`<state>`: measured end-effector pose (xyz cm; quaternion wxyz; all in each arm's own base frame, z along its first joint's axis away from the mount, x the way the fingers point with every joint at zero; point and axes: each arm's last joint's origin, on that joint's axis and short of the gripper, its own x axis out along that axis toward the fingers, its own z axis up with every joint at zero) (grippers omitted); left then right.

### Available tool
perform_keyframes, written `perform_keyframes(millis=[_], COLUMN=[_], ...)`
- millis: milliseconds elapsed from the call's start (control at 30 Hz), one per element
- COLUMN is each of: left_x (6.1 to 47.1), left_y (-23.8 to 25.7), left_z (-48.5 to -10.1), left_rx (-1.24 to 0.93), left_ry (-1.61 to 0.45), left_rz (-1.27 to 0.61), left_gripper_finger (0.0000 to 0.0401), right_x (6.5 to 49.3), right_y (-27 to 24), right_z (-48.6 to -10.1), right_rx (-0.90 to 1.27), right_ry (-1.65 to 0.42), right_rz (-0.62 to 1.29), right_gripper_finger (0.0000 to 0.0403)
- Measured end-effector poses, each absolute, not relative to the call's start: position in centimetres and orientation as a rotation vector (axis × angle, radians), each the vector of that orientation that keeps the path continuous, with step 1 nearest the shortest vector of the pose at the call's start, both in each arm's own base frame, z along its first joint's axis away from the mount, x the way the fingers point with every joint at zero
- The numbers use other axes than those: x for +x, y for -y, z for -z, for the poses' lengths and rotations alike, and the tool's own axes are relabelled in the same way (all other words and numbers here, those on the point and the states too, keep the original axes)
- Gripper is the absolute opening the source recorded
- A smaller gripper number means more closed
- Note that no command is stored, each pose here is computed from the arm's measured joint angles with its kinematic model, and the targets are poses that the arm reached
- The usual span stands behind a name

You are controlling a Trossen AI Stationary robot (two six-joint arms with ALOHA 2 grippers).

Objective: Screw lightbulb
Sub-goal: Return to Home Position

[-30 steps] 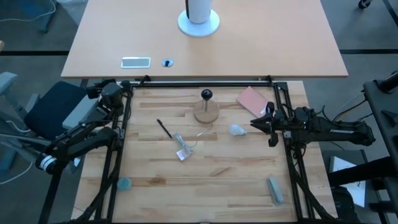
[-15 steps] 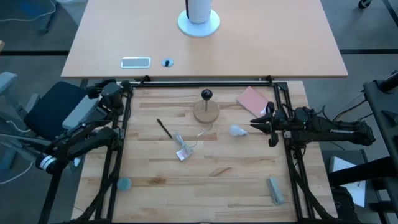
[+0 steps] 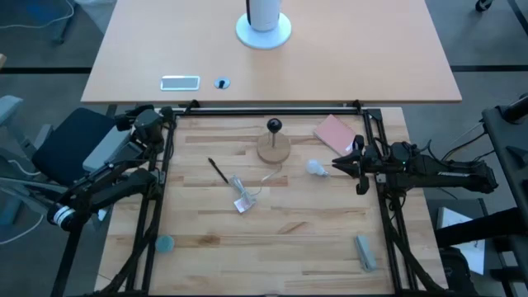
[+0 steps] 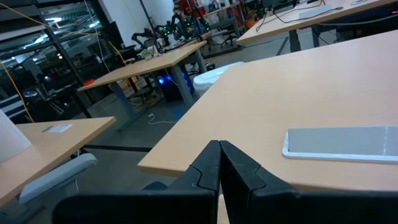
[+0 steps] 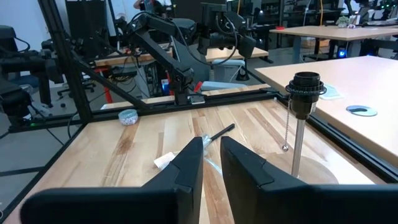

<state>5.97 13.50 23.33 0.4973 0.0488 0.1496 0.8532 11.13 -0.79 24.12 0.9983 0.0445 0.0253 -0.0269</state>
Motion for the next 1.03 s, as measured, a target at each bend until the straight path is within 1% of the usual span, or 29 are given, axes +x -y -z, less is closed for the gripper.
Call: perform_keyframes(millis=[100,533,867,1033], left_x=[5.97,5.97,5.97,5.97], left_y=[-13.50,-13.50,-13.50,-13.50], left_z=[-23.33,-23.33,-23.33,-23.33], left_rx=[0.118,0.118,0.118,0.118], left_ry=[-0.362,-0.362,-0.362,-0.362], left_rz=[-2.066,-2.066,-2.066,-2.066], left_gripper_finger=[0.0000,0.0000,0.0000,0.0000], right_x=[11.13,11.13,11.13,11.13], right_y=[0.79,0.79,0.79,0.79], right_z=[-24.12,-24.12,-24.12,-24.12], right_rx=[0.089,0.089,0.089,0.089], right_ry=[-0.051,-0.050,-0.051,-0.051], right_rz=[0.054,0.054,0.054,0.054], right_gripper_finger=[0.0049,0.0071,0.0050,0.0046])
